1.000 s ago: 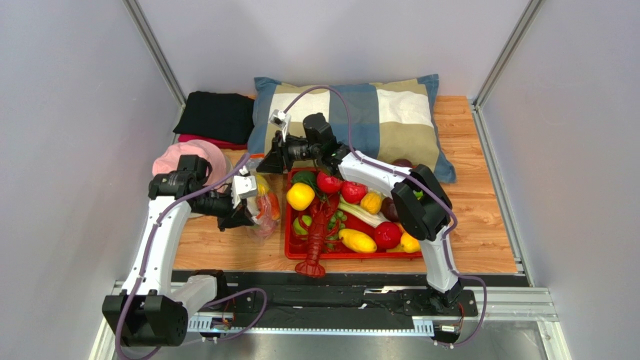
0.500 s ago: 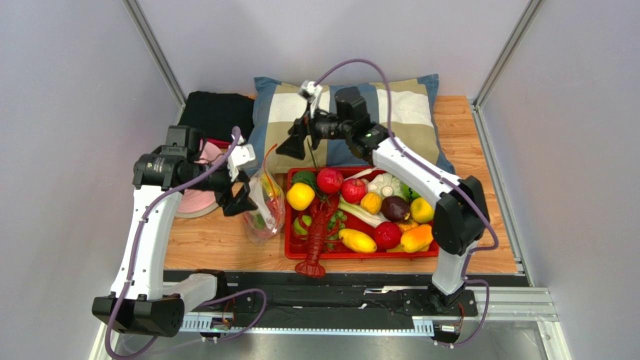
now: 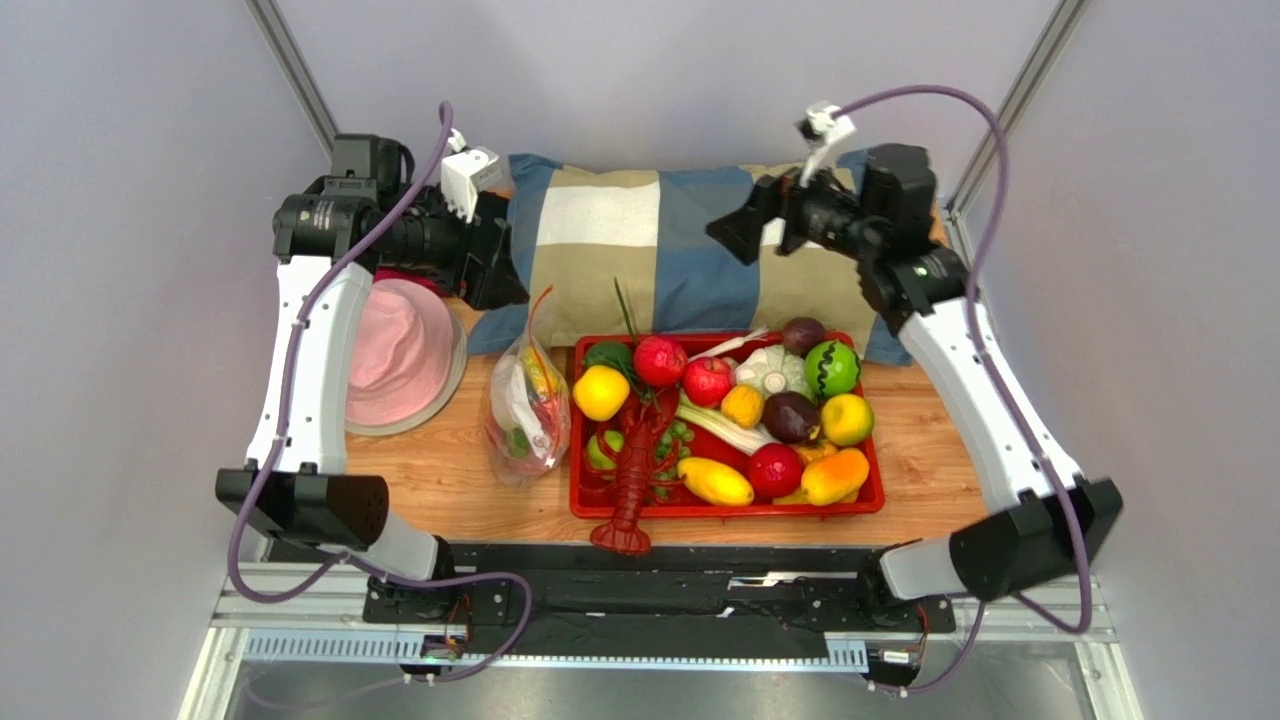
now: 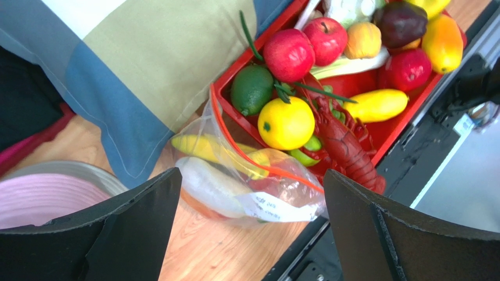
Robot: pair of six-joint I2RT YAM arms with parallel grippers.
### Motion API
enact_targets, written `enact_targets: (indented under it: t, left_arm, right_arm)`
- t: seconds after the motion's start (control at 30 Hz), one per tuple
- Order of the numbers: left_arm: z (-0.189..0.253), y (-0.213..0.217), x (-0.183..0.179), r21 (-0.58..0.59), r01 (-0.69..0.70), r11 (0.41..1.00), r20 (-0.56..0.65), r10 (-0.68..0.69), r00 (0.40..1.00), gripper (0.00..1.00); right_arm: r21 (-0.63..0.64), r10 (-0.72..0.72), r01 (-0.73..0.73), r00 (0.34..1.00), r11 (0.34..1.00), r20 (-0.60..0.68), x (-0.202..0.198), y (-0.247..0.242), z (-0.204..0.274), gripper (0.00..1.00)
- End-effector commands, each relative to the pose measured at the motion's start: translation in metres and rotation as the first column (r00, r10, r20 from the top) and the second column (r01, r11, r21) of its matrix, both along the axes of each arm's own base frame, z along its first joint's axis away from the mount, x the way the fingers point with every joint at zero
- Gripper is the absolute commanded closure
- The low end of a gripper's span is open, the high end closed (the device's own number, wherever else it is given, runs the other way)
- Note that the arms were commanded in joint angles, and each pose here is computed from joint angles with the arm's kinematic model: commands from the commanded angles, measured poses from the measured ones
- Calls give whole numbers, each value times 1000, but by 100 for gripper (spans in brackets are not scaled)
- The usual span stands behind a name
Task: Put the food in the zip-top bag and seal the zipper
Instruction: Reset both arms
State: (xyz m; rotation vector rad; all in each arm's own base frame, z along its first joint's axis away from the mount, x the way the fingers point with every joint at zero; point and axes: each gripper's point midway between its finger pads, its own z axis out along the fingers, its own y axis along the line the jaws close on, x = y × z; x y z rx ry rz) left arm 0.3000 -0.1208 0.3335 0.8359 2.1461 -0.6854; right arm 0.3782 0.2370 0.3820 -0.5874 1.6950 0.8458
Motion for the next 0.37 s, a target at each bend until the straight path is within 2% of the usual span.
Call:
enact_targets:
  t: [0.0, 0.2, 0.33]
  left_arm:
    - [9, -6, 21, -76, -92, 993, -14, 91, 996, 1]
    - [-31, -4, 39, -60, -140, 988, -100, 134, 986, 1]
    - [-44, 2, 46, -29, -180, 983, -94, 177, 980, 1]
  right_arm:
    - [-66, -188, 187, 982, 980, -17, -23, -69, -13, 0]
    - [-114, -359, 352, 932, 929, -55, -45, -136, -51, 0]
    - [-119, -402, 391, 912, 913, -82, -59, -147, -70, 0]
